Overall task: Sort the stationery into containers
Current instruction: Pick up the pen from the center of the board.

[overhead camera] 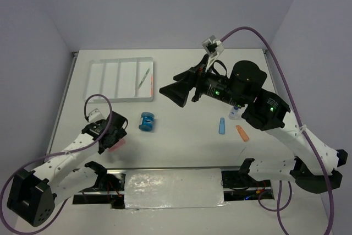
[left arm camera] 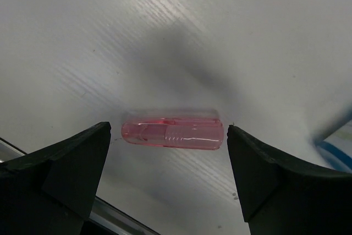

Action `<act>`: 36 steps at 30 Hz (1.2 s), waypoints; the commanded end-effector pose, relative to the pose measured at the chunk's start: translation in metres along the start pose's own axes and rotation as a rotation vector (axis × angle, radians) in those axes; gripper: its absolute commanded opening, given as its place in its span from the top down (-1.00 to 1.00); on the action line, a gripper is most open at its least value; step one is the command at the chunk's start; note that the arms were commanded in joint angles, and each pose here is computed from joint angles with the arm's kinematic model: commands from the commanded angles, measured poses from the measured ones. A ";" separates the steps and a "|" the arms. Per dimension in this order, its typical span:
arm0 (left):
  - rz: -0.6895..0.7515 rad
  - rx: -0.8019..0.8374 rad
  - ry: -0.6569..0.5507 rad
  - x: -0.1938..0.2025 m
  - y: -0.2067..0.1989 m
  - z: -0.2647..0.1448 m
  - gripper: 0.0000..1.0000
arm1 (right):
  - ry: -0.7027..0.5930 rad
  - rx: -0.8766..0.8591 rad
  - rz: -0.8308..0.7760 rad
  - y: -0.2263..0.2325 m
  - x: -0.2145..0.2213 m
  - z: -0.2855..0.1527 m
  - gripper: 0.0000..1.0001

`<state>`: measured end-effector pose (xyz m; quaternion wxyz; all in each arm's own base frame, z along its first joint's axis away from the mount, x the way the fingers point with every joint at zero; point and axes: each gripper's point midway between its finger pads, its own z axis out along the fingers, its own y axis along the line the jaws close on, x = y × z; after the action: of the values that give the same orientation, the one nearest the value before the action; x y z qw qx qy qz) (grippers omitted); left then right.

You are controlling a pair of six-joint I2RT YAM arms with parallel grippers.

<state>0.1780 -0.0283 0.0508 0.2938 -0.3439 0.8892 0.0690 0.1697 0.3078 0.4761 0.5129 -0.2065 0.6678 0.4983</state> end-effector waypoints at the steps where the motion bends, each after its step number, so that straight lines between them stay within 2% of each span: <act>1: -0.173 -0.033 0.046 0.005 -0.005 0.004 -0.99 | -0.022 -0.044 -0.004 0.014 -0.015 0.002 -0.99; 8: -0.471 -0.181 0.032 0.006 0.009 0.003 -0.98 | -0.037 -0.081 -0.001 0.020 -0.016 -0.002 -0.99; 14: -0.611 -0.187 -0.040 -0.002 0.014 0.008 -0.93 | 0.021 -0.172 -0.002 0.035 -0.010 0.008 -0.99; 19: -0.619 -0.227 -0.013 0.006 0.012 0.016 -0.91 | 0.054 -0.238 0.005 0.046 -0.002 0.008 -0.99; 28: -0.598 -0.241 0.067 0.024 -0.002 0.028 -0.79 | 0.035 -0.232 -0.006 0.046 -0.003 -0.009 -0.99; 36: -0.578 -0.240 0.119 0.039 -0.005 0.036 -0.38 | 0.086 -0.218 -0.006 0.035 0.021 -0.013 -0.99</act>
<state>0.1772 -0.0331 0.0141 0.2302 -0.6083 0.7551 0.0823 0.1312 0.3185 0.4677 0.4500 -0.2771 0.6444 0.5528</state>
